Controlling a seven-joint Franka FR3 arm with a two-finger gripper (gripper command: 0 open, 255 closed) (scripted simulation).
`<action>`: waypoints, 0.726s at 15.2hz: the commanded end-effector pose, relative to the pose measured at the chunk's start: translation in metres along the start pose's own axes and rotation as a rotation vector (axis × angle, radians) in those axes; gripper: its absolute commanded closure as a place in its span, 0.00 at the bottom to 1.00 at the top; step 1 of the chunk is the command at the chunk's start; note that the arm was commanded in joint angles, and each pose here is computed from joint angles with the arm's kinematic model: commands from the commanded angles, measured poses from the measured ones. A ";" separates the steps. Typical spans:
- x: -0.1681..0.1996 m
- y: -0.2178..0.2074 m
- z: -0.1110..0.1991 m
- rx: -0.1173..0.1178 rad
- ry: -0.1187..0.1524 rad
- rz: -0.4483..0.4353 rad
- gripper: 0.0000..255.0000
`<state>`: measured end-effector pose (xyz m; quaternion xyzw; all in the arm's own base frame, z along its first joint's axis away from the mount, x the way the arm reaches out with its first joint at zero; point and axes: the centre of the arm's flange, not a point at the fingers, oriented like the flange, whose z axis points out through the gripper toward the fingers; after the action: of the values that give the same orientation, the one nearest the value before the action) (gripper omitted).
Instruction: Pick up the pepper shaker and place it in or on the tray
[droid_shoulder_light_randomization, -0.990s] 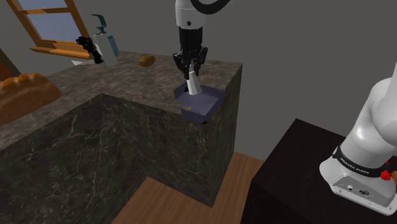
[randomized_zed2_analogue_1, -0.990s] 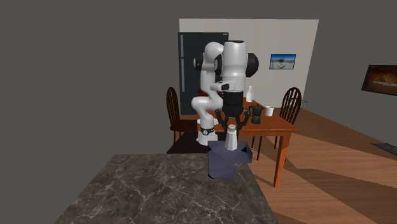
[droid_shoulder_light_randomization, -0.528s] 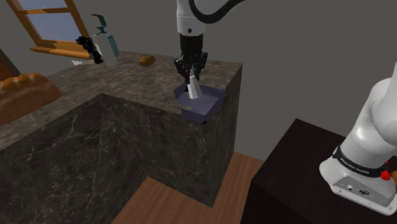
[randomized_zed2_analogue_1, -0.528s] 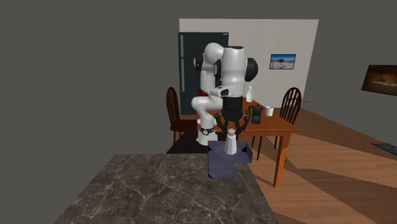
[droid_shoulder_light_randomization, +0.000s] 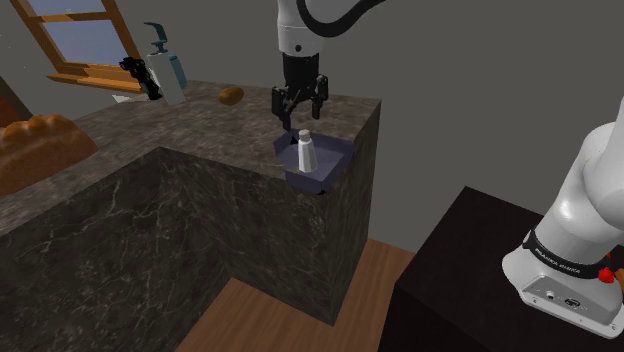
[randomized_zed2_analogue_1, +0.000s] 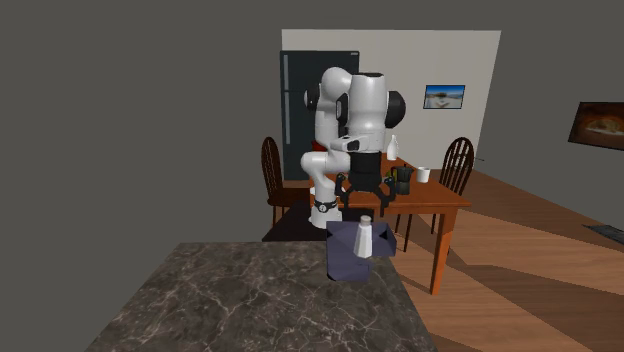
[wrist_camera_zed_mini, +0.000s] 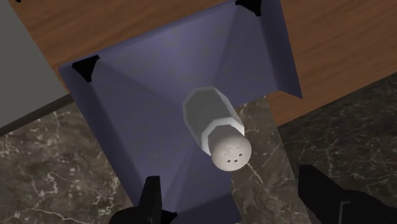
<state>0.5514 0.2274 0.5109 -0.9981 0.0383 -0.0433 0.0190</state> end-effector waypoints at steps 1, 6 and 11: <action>0.000 0.000 0.000 0.000 0.000 0.000 0.00; 0.000 0.000 -0.050 0.000 0.000 0.000 0.00; 0.000 0.000 -0.050 0.000 0.000 0.000 0.00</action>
<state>0.5470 0.2257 0.5604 -0.9981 0.0383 -0.0434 0.0191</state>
